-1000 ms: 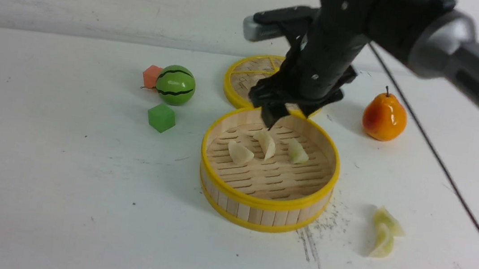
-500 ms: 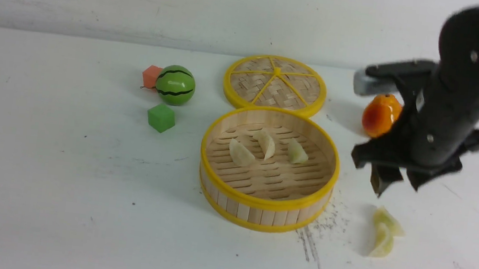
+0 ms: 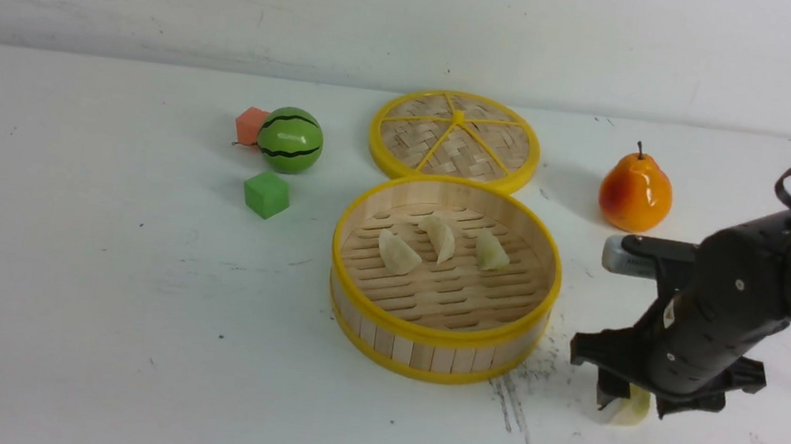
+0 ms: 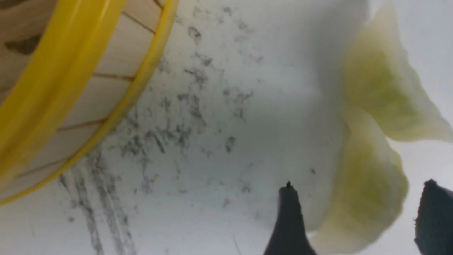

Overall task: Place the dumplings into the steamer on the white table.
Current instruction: 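Reach for and grasp a dumpling lying on the table beside the steamer, then place the dumpling in the bamboo steamer basket with the right gripper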

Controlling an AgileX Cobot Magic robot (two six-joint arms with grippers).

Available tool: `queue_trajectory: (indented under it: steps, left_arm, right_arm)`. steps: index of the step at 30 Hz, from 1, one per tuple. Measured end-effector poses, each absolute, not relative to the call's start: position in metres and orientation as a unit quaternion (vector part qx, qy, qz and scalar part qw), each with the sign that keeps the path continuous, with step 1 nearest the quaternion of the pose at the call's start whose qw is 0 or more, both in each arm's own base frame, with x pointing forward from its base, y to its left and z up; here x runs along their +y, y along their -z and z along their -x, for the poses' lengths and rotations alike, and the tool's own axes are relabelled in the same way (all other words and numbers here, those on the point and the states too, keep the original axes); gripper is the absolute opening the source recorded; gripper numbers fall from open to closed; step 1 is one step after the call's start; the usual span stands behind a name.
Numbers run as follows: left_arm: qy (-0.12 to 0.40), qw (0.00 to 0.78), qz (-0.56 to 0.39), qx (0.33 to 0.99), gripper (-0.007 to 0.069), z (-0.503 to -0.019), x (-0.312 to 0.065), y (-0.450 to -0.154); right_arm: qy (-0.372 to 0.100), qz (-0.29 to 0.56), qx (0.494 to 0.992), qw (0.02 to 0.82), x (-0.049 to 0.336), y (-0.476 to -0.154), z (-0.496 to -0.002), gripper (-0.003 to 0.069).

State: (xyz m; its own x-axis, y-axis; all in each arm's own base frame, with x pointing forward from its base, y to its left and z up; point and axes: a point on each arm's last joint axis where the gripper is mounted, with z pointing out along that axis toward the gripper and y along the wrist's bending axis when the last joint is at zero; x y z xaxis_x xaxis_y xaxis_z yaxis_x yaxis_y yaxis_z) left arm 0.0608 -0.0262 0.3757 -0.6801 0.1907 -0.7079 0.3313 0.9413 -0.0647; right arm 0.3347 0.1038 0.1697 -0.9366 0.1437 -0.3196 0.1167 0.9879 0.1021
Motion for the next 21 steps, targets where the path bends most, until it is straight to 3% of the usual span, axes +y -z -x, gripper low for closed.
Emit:
queue_trajectory:
  steps: [5, 11, 13, 21]
  left_arm:
    - [0.091, 0.375, -0.143, 0.911, 0.0038, -0.061, -0.026, -0.376]
    - [0.091, 0.375, -0.144, 0.911, 0.0047, -0.061, -0.026, -0.376]
    - [0.091, 0.375, -0.144, 0.911, 0.0049, -0.061, -0.026, -0.376]
    - [0.089, 0.376, -0.144, 0.911, 0.0049, -0.061, -0.025, -0.376]
  right_arm:
    - [-0.042, -0.065, 0.983, 0.167, 0.106, -0.157, -0.34, 0.0429]
    - [-0.041, -0.063, 0.982, 0.173, 0.105, -0.161, -0.341, 0.0199]
    - [-0.043, -0.059, 0.982, 0.176, 0.106, -0.166, -0.342, 0.0204]
    - [-0.099, 0.055, 0.947, 0.299, 0.164, -0.275, -0.355, 0.0211]
